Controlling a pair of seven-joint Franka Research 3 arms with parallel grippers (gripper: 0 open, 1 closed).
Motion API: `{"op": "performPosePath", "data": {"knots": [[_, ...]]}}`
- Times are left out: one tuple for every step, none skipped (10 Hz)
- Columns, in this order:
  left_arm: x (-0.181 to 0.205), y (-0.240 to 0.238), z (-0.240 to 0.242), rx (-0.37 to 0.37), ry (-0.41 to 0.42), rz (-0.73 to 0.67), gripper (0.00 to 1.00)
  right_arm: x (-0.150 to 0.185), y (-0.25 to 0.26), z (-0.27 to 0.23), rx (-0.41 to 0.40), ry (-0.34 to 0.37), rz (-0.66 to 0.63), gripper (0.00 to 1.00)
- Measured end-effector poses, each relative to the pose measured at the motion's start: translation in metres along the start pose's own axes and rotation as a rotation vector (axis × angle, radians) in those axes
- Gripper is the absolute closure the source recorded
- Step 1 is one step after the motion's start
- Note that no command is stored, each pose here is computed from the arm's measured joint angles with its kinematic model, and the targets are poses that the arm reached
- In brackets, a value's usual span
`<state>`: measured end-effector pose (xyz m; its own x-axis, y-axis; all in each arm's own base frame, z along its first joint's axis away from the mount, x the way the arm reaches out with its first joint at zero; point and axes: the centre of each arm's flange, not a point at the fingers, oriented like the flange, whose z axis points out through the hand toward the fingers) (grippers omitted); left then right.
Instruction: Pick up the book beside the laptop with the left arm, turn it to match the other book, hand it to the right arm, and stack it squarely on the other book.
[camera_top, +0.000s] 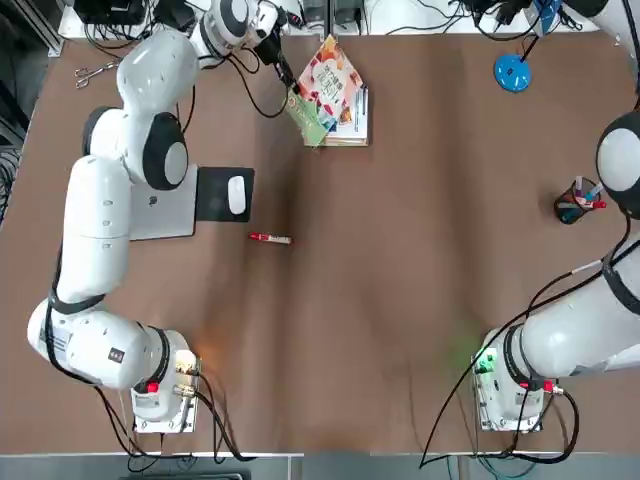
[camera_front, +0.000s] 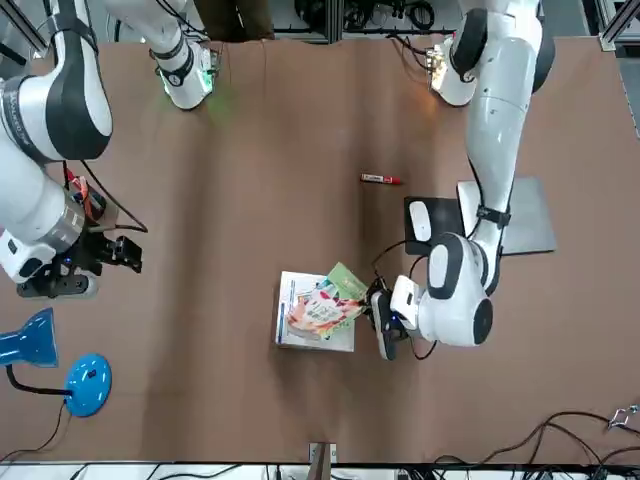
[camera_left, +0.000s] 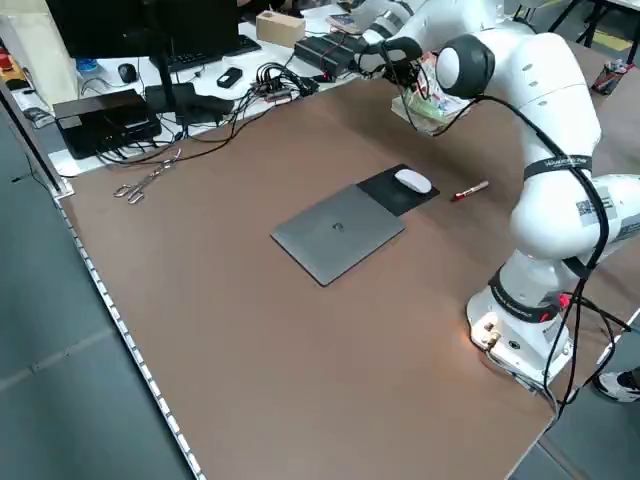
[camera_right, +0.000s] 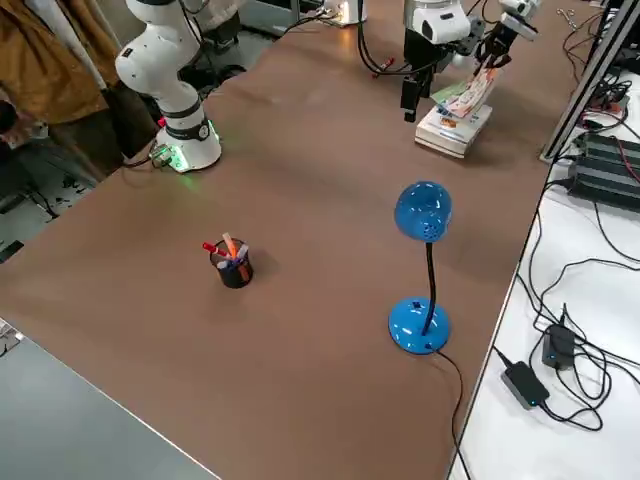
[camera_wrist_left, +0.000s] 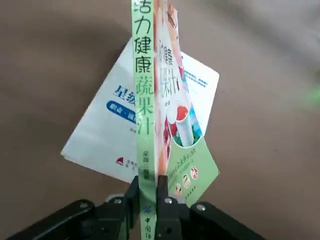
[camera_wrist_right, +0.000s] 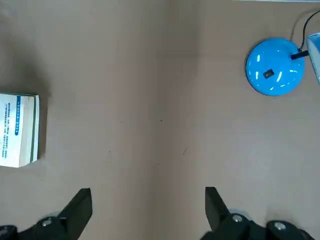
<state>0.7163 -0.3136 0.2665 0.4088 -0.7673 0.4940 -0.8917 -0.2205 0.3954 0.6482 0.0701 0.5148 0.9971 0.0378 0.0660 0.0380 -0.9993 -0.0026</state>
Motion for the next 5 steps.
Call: {"op": "performPosePath", "data": {"knots": [[0.002, 0.0, 0.0, 0.008, 0.008, 0.002, 0.84, 0.0, 0.0, 0.0, 0.0, 0.0, 0.0, 0.0], [0.004, 0.001, 0.002, 0.012, 0.013, 0.004, 0.84, 0.0, 0.0, 0.0, 0.0, -0.001, 0.0, 0.0], [0.004, 0.001, 0.008, 0.015, 0.014, 0.005, 0.84, 0.0, 0.0, 0.0, 0.0, -0.001, 0.0, 0.0], [0.004, 0.001, 0.014, 0.014, 0.013, 0.005, 0.84, 0.0, 0.0, 0.0, 0.0, -0.001, 0.0, 0.0], [0.004, 0.001, 0.017, 0.012, 0.012, 0.003, 0.84, 0.0, 0.0, 0.0, 0.0, -0.001, 0.001, 0.0]]}}
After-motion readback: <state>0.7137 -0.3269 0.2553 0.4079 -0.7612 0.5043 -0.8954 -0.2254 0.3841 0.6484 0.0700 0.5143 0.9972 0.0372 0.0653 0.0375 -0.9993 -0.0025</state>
